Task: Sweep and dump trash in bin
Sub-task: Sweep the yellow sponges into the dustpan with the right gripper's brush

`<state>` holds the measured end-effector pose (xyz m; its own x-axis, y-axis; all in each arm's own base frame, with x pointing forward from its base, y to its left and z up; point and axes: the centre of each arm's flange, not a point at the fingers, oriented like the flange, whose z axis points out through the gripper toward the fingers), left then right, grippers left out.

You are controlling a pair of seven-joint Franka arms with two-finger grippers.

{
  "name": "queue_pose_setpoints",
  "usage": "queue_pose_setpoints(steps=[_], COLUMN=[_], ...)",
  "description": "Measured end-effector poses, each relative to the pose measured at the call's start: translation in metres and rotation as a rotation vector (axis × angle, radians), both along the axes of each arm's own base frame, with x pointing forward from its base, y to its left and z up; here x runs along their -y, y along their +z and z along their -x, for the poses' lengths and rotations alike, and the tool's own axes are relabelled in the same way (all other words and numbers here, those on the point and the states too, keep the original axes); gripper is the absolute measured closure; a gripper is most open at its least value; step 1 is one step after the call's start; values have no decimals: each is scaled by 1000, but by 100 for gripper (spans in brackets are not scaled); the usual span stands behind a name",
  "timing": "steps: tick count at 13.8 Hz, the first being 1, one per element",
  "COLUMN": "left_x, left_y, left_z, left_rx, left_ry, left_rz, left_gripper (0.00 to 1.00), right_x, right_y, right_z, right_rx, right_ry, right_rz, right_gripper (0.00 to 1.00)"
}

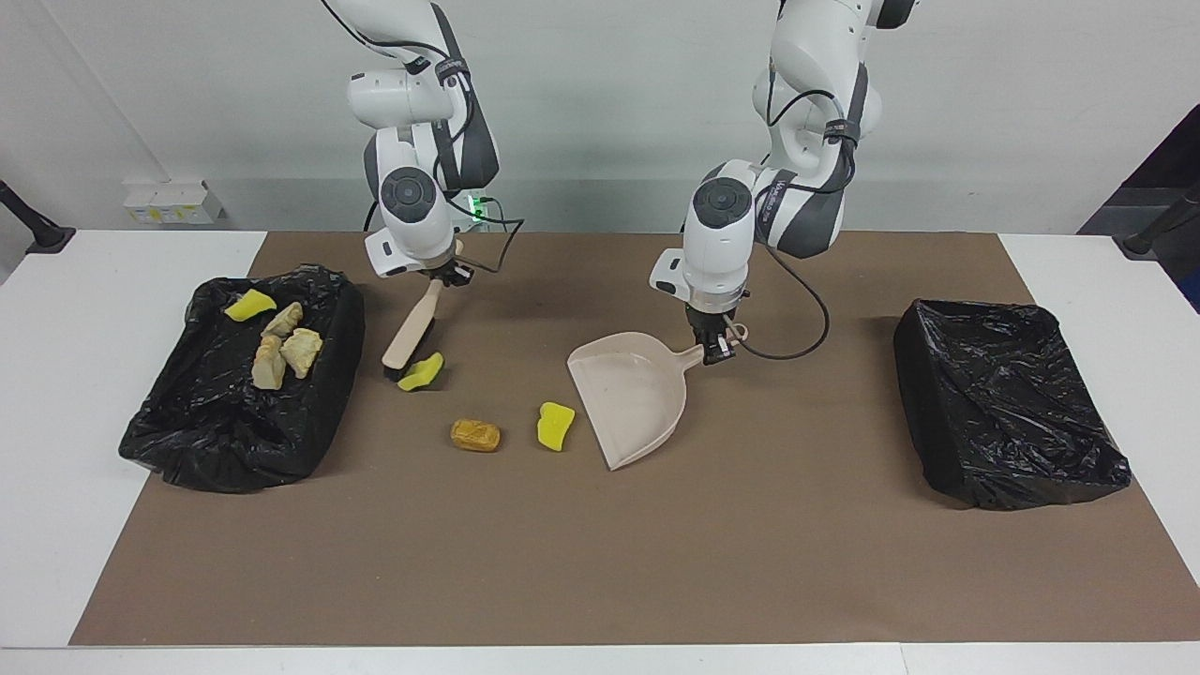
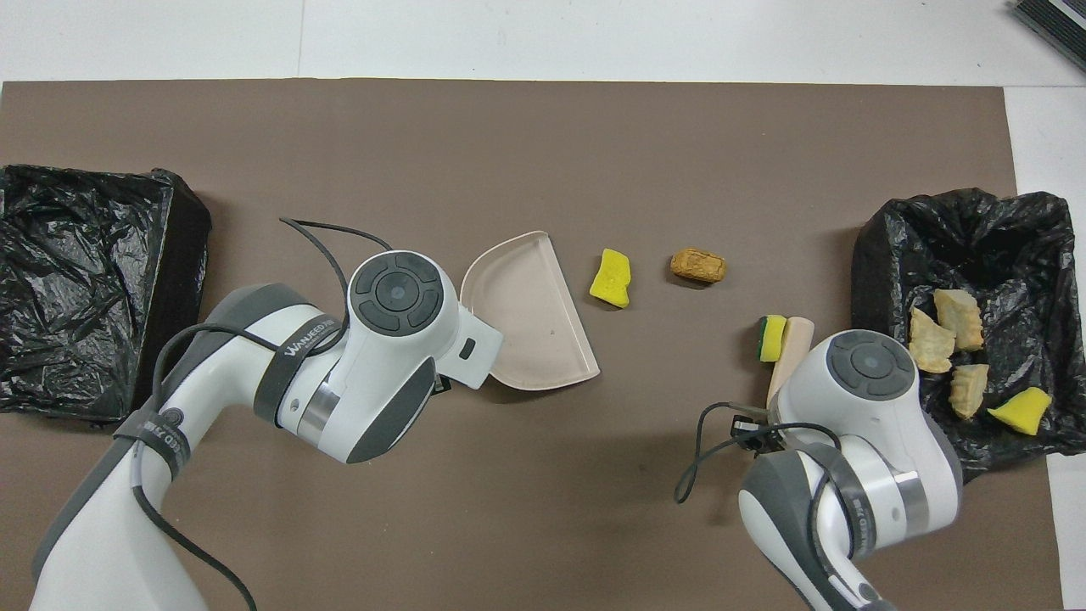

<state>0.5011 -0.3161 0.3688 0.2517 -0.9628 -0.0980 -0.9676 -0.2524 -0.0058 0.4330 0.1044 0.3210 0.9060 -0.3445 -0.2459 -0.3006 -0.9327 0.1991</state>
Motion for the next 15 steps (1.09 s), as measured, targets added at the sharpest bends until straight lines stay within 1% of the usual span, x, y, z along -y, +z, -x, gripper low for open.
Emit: queue_pose_setpoints(steps=[2,5,9,11,13,15], left_x=[0,-1,-2,-3,-4,-5], left_y=[0,-1,-3,-4,-6,-5], left_z=[0,0,1,1,2,3], left_rx=[3,3,5,6,9,13], left_ry=[1,1,1,2,2,2], left_rz=[1,2,3,4,7,9], left_gripper=[69,69,69,69,69,69], right_x=[-14,-32,-51,-80,-116,-148], right_y=[5,12,2,-2,-2,2], right_z=[-21,-47,-68,-70,-60,-49], right_rx=[18,34,22,19,15,22], right_ry=[42,187,296,354,446,496], right_rz=[-20,-73,-111,-120,-147,-220], right_gripper=[74,74,74,74,74,74])
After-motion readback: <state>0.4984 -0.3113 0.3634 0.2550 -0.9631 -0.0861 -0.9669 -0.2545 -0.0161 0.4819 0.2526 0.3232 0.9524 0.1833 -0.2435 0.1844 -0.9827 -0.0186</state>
